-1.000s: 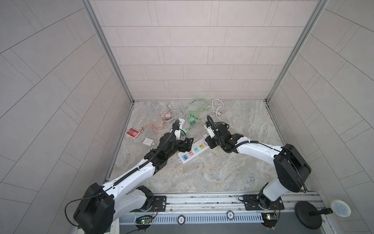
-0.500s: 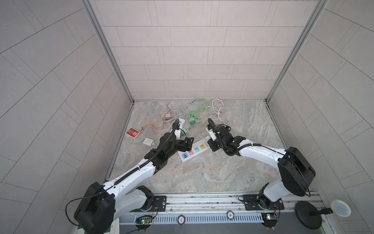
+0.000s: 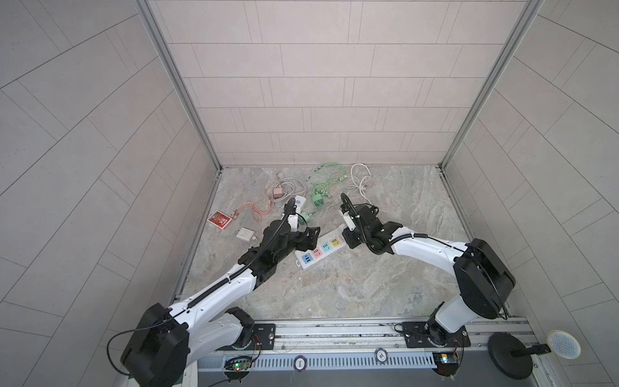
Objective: Insert plugs into power strip
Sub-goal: Insert the plug into the socket.
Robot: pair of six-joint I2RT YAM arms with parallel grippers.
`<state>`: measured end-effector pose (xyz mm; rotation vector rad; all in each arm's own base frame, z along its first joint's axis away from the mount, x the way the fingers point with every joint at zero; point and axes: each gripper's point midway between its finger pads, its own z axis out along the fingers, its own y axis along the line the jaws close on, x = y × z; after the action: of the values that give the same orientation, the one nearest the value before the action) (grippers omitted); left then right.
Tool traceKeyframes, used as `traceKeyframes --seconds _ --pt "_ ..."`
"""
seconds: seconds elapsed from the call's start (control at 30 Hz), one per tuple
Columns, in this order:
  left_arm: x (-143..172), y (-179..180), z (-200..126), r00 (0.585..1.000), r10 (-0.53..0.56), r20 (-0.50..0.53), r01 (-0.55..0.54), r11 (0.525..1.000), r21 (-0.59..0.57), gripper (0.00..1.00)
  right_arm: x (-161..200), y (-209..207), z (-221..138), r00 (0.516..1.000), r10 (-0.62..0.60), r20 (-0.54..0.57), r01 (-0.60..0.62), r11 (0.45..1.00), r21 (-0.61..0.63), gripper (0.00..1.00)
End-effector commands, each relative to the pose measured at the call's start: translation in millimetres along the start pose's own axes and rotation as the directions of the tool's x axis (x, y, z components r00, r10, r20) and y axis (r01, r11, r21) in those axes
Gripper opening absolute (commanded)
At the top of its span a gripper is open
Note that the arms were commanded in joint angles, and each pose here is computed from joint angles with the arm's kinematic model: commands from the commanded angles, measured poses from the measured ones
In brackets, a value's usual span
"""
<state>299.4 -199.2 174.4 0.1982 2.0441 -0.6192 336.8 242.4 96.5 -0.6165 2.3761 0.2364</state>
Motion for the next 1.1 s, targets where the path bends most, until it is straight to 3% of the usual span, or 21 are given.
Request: traceKeyframes --seconds 0.0,0.27,0.47,0.6,0.77,0.9,1.07 --pt "-5 3 -1 1.0 -0.008 0.028 0.008 1.0 -0.008 0.95 51 -7 9 0.989 -0.003 -0.149 0.008 0.999 0.033 0.0" --pt "-7 2 -3 0.999 -0.015 0.036 0.016 1.0 -0.002 0.95 86 -11 20 0.968 0.005 -0.251 0.009 0.998 0.055 0.0" --pt "-9 7 -2 0.999 -0.014 0.037 0.015 0.999 -0.035 0.95 86 -13 21 0.959 -0.006 -0.284 0.025 0.998 0.065 0.01" --pt "-9 34 0 1.0 -0.012 0.018 0.015 0.98 -0.198 0.95 78 -11 19 0.954 -0.014 -0.298 0.032 0.998 0.058 0.08" --pt "-11 81 0 0.998 -0.01 -0.056 -0.018 0.884 -0.468 0.98 56 -7 6 0.965 -0.024 -0.262 0.035 0.999 0.038 0.21" --pt "-12 102 13 0.994 -0.045 -0.104 -0.02 0.834 -0.551 0.98 31 -6 -6 0.974 -0.037 -0.223 0.045 0.999 0.03 0.28" --pt "-12 120 38 0.984 -0.077 -0.158 -0.029 0.815 -0.578 0.98 9 -1 -18 0.982 -0.041 -0.184 0.041 0.999 0.0 0.33"
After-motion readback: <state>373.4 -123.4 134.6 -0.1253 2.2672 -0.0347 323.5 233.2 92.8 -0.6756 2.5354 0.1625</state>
